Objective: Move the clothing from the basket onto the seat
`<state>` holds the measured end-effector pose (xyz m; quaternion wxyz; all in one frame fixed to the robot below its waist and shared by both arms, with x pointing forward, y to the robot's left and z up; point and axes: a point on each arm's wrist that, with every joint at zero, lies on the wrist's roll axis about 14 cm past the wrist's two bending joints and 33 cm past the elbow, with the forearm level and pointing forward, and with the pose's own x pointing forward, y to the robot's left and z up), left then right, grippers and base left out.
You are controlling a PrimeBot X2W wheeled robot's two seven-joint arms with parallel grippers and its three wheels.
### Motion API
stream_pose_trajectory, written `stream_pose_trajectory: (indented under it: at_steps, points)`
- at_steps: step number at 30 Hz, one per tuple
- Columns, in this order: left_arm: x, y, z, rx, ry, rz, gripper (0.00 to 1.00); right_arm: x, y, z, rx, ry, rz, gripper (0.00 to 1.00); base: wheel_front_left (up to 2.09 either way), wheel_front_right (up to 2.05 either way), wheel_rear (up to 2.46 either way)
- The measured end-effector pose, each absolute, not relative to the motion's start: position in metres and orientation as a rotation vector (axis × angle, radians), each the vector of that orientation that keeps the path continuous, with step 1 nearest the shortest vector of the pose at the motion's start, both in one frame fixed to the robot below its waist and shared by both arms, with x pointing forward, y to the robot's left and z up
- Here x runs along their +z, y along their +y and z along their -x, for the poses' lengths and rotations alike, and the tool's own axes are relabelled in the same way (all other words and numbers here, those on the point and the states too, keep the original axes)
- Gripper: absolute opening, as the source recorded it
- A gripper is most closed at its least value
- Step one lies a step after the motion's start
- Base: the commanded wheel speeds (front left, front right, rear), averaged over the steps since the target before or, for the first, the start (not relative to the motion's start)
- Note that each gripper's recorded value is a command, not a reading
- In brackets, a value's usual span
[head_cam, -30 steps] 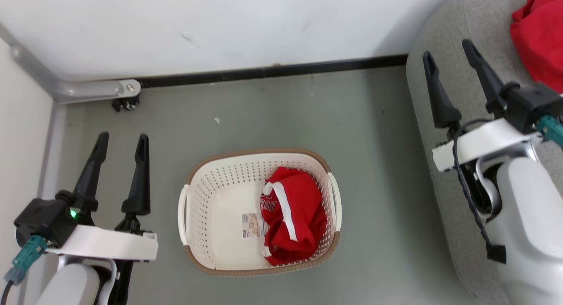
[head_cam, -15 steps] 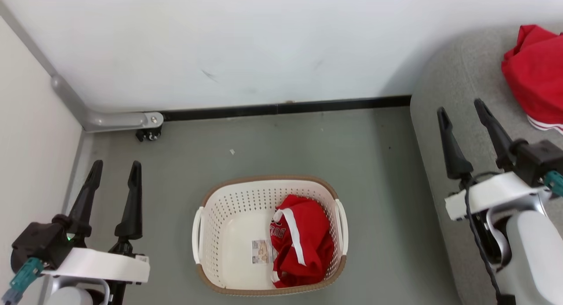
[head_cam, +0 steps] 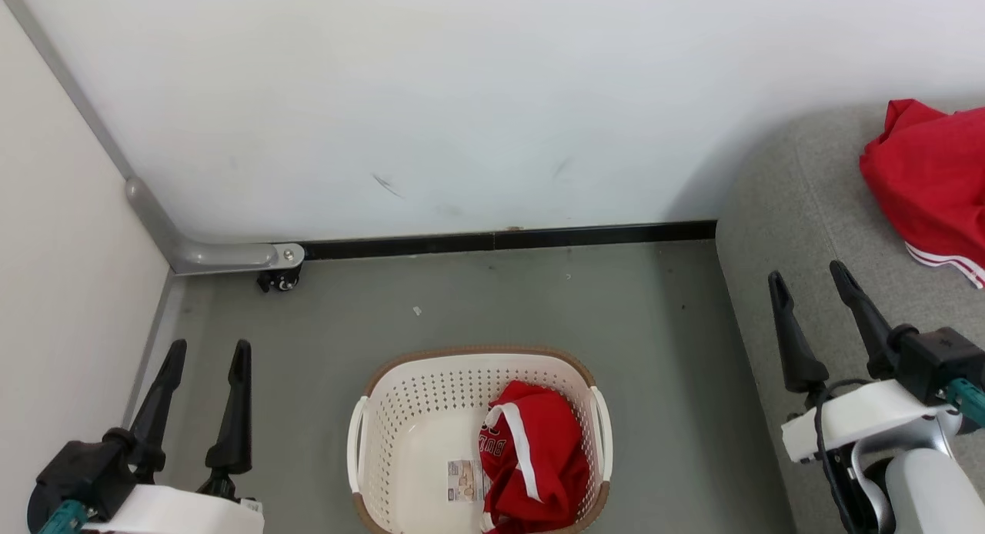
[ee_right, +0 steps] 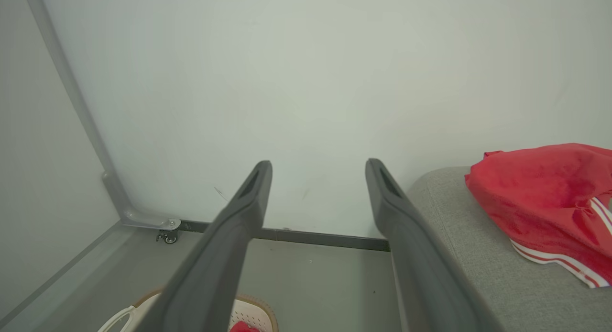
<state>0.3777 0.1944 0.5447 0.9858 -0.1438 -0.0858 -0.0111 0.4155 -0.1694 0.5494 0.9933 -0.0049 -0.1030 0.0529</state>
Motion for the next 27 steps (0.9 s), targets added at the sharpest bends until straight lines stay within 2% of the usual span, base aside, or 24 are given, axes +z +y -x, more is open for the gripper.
stream_pose_trajectory:
  at_steps: [27]
  points:
    - [0.541,0.194,-0.341,-0.018,-0.175,0.284,1.0,0.553,-0.175,-0.375,0.086,-0.22,0.017,1.0,0.0,0.0,0.0]
